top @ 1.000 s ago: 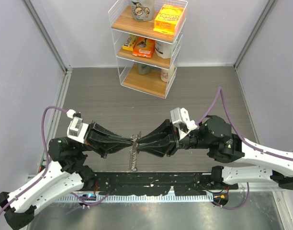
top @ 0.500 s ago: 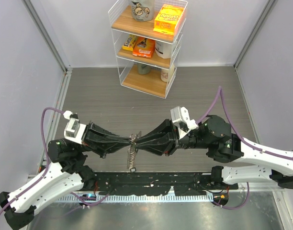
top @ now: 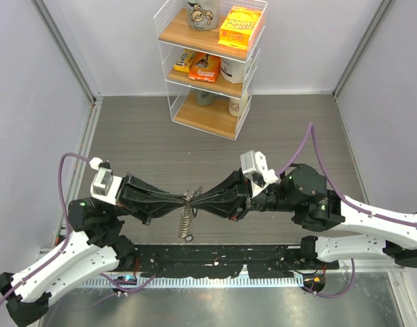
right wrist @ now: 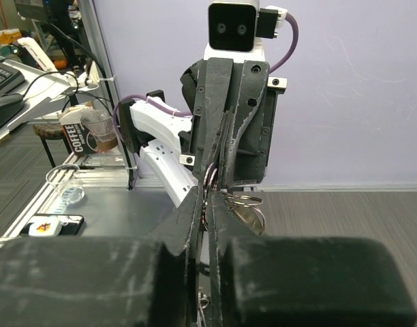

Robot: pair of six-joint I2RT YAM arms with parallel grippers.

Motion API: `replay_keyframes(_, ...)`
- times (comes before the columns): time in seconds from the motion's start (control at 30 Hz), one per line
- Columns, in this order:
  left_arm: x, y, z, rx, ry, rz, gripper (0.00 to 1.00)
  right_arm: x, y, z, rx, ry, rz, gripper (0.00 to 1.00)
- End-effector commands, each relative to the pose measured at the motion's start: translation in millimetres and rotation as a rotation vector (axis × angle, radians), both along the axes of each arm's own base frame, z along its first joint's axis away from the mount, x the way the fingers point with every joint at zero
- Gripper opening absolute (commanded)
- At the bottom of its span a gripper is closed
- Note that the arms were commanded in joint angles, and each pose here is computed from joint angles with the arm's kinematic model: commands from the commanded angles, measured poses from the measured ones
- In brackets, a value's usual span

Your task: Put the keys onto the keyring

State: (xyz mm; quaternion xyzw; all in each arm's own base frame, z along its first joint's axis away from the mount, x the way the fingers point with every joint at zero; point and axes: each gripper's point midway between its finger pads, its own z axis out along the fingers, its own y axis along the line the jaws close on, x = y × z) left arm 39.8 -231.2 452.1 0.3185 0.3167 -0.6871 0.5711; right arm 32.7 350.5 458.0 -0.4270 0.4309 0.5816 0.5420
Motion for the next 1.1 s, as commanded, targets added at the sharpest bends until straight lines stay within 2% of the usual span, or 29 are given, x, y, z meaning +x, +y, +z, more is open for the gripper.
replay_keyframes(0.0,-4.2,10.9,16.1,-0.078,-0.029,0.020,0.00,-1.4,-7.0,34.7,0.095,-0.019,-0.016,0.05)
replay_keyframes(0.23,-7.3,13.2,16.4,-0.081,-0.025,0.009,0.00,-0.8,-3.7,32.0,0.070,-0.056,-0.030,0.05)
replay_keyframes(0.53,-2.3,6.8,2.5,0.014,0.051,0.009,0.00,-7.8,-8.0,33.0,0.036,-0.137,-0.004,0.05)
replay_keyframes(0.67,-2.9,8.4,-1.3,0.032,0.063,0.016,0.10,-9.3,-11.0,34.5,0.027,-0.160,0.001,0.05)
replay_keyframes(0.9,-10.2,10.6,-3.9,0.088,0.062,0.005,0.32,-14.2,-17.5,23.8,-0.059,-0.169,0.028,0.05)
replay_keyframes(1.07,-16.4,10.0,-10.8,0.174,0.058,-0.011,0.41,-19.0,-19.3,12.3,-0.150,-0.143,0.061,0.05)
